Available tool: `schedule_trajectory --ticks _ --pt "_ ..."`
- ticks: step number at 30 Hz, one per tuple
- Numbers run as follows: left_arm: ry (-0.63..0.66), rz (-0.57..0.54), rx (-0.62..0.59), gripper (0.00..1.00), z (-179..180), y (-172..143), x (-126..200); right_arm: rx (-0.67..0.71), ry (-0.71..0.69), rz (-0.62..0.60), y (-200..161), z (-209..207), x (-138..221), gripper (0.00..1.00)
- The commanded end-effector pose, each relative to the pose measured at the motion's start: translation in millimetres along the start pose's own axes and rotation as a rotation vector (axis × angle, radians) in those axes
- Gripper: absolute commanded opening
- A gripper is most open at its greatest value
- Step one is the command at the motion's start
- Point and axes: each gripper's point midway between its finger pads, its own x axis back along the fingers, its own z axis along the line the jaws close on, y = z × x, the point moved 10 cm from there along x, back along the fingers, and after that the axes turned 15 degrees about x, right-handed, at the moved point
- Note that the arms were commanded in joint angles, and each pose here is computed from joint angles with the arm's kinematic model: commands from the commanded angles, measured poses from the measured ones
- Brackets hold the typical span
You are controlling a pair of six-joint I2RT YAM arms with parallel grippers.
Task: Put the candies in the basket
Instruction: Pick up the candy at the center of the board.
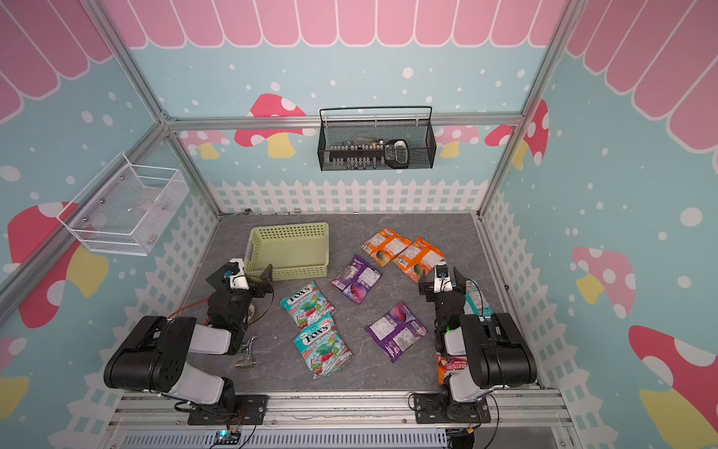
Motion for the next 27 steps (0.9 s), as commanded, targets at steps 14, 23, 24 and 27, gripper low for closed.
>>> schedule_trajectory --ticks 14,23,24,27 --pt "-0.016 0.005 -0.011 0.99 -1.8 0.7 -3.2 -0.016 -0.013 -0.027 4.3 -3.1 -1.8 0.99" --pt "-0.016 0.005 -0.011 0.99 -1.8 0.6 -3.0 -0.015 -0.012 -0.027 4.4 -2.9 -1.9 0.98" --pt "-0.017 0.003 -0.011 0.99 -2.0 1.0 -3.0 -0.016 -0.015 -0.028 4.6 -3.2 -1.4 0.99" --pt "0.037 -0.020 -0.004 0.99 -2.0 4.6 -3.4 -0.021 -0.045 -0.026 5.8 -5.4 -0.9 0.99"
